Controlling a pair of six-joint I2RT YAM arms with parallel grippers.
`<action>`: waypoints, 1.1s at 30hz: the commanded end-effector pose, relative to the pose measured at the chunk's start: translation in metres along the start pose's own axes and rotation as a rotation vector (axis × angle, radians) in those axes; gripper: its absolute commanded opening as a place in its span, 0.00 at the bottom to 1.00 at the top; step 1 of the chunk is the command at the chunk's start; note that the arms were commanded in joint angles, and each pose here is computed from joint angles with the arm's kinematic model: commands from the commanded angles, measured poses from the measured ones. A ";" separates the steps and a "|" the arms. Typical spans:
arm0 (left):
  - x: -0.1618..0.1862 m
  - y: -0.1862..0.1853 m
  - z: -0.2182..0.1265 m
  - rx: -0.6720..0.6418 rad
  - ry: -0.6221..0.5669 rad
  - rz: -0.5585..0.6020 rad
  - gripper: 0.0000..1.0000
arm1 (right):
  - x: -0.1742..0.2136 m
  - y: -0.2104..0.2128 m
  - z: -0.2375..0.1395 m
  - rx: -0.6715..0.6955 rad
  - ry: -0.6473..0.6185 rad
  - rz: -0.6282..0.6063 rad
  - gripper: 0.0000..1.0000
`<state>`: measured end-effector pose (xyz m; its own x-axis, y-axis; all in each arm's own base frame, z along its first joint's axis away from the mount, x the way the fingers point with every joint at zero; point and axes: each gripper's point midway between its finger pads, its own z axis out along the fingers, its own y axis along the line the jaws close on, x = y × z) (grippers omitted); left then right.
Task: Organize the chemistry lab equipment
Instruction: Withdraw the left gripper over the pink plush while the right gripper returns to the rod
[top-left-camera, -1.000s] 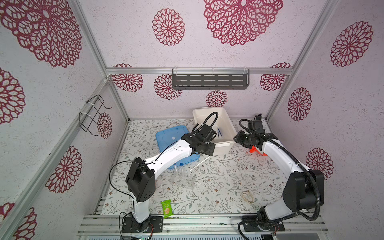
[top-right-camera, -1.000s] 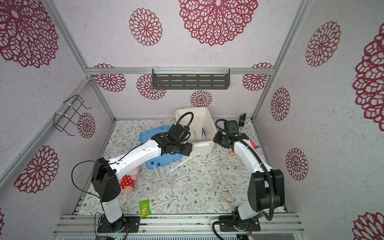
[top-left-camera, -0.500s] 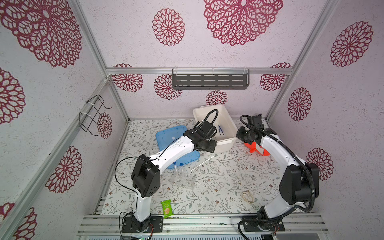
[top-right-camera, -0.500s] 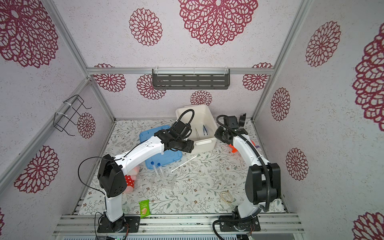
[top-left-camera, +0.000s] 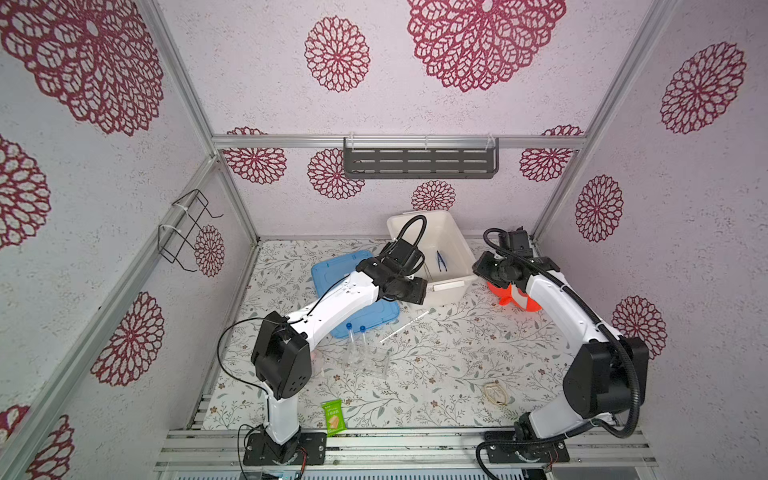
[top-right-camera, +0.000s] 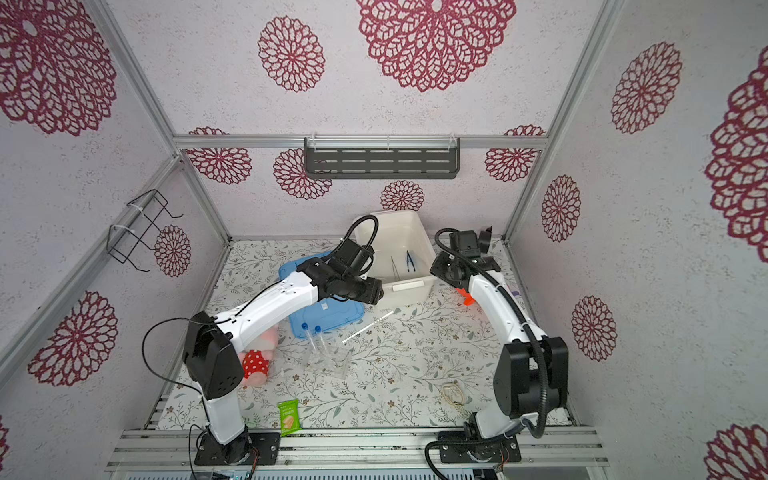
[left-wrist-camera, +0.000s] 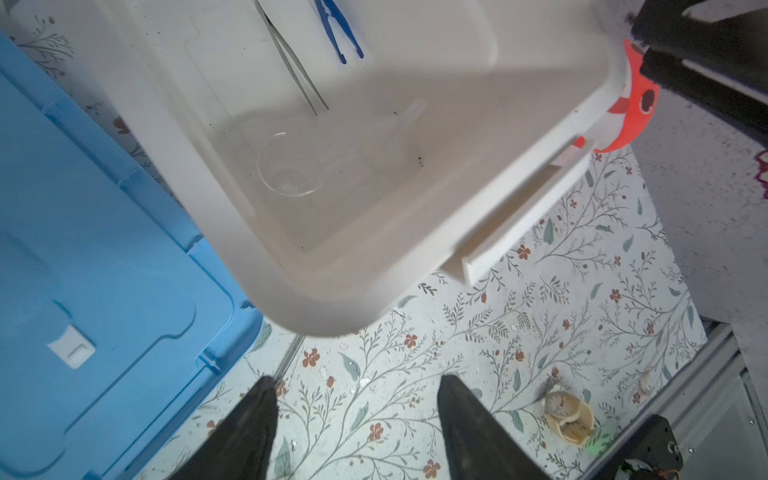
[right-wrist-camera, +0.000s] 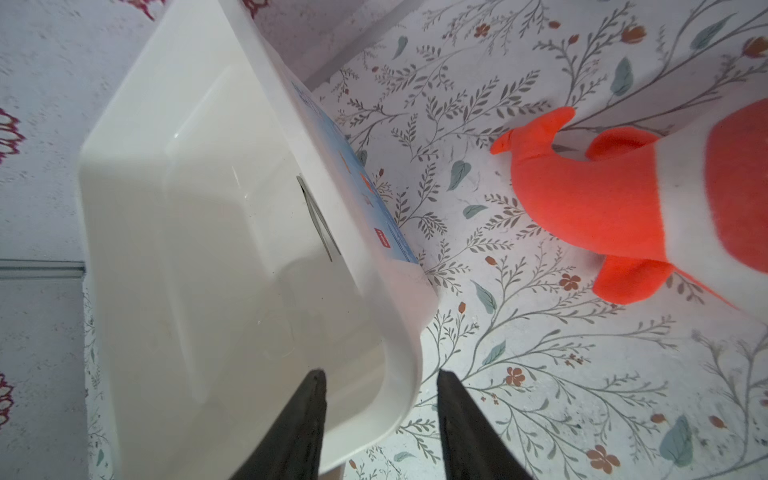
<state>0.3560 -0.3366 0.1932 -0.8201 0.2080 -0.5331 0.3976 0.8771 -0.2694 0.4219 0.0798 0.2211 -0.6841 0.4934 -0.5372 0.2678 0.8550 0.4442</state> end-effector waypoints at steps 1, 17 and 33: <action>-0.002 -0.013 -0.033 0.038 -0.045 0.015 0.65 | -0.010 -0.003 -0.042 0.001 -0.078 -0.031 0.48; -0.003 0.023 -0.169 -0.067 -0.200 -0.048 0.68 | 0.163 -0.017 -0.047 0.080 0.075 -0.038 0.52; 0.045 0.119 -0.253 -0.240 -0.320 -0.234 0.76 | 0.231 0.087 0.023 0.012 -0.225 0.040 0.70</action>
<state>0.2691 -0.1277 0.3468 -0.6791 -0.1138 -0.7252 0.1167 0.9586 -0.2597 0.2796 0.2721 0.0945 -0.6578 0.4569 -0.5988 0.2555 0.8832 0.3932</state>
